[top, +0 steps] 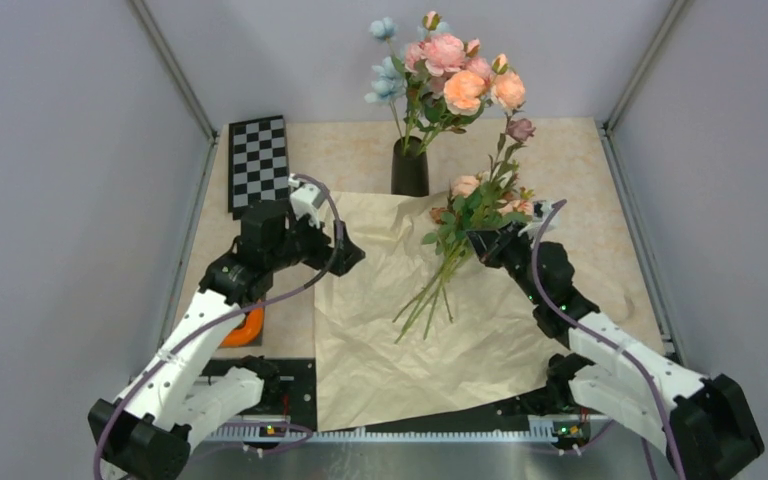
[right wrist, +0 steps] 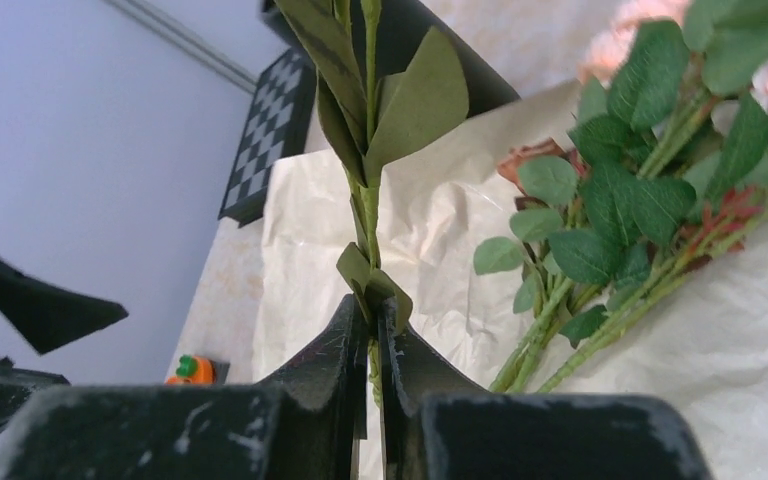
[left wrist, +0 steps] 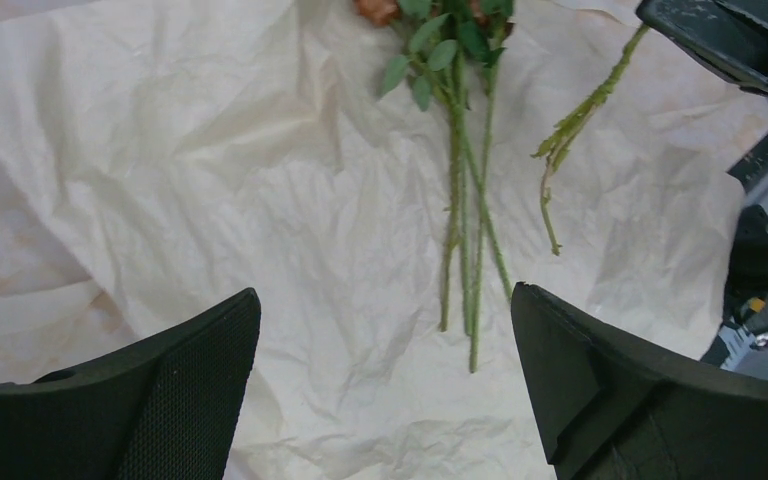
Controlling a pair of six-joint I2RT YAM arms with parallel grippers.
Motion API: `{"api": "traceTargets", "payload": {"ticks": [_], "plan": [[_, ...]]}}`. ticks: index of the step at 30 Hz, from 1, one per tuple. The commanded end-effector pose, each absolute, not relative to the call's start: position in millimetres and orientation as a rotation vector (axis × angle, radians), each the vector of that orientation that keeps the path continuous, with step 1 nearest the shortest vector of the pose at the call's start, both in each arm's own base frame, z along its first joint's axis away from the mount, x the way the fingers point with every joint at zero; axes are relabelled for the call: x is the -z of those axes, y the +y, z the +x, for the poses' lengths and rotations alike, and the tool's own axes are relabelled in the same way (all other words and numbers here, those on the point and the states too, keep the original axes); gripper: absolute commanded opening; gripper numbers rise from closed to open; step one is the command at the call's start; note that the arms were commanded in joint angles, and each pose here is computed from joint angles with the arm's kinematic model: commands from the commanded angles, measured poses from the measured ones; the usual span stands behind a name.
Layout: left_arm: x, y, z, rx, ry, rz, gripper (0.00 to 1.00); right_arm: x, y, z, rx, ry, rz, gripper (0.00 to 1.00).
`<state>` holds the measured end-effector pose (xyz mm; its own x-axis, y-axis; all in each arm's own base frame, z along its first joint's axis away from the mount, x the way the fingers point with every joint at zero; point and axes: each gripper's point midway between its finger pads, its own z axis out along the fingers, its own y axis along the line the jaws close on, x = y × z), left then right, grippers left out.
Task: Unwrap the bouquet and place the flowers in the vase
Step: Pick up the fake flower from the wrapping paper.
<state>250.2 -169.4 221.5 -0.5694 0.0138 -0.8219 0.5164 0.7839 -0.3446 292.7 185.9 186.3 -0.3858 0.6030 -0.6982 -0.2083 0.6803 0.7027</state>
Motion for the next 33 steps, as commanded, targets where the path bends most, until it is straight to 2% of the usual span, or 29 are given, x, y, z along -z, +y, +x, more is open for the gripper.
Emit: {"api": "traceTargets", "payload": {"ticks": [1, 4, 12, 24, 25, 29, 33], "plan": [[-255, -209, 239, 0.812, 1.926, 0.540, 0.99, -236, 195, 271, -0.941, 1.587, 0.079, 0.00], [-269, -235, 234, 0.876, 1.892, 0.550, 0.99, -256, 210, 254, -0.985, 1.531, -0.041, 0.00], [-334, -290, 218, 1.315, 1.631, 0.497, 0.99, -286, 270, 205, -1.127, 1.455, -0.273, 0.00], [-320, -292, 215, 1.336, 1.689, 0.457, 0.97, -301, 332, 184, -1.260, 1.410, -0.401, 0.00], [-318, -291, 215, 1.336, 1.694, 0.454, 0.93, -301, 334, 184, -1.266, 1.408, -0.408, 0.00], [-315, -292, 214, 1.342, 1.709, 0.451, 0.66, -302, 340, 182, -1.274, 1.411, -0.423, 0.00], [-316, -293, 212, 1.356, 1.708, 0.456, 0.48, -299, 341, 183, -1.268, 1.424, -0.425, 0.00]]}}
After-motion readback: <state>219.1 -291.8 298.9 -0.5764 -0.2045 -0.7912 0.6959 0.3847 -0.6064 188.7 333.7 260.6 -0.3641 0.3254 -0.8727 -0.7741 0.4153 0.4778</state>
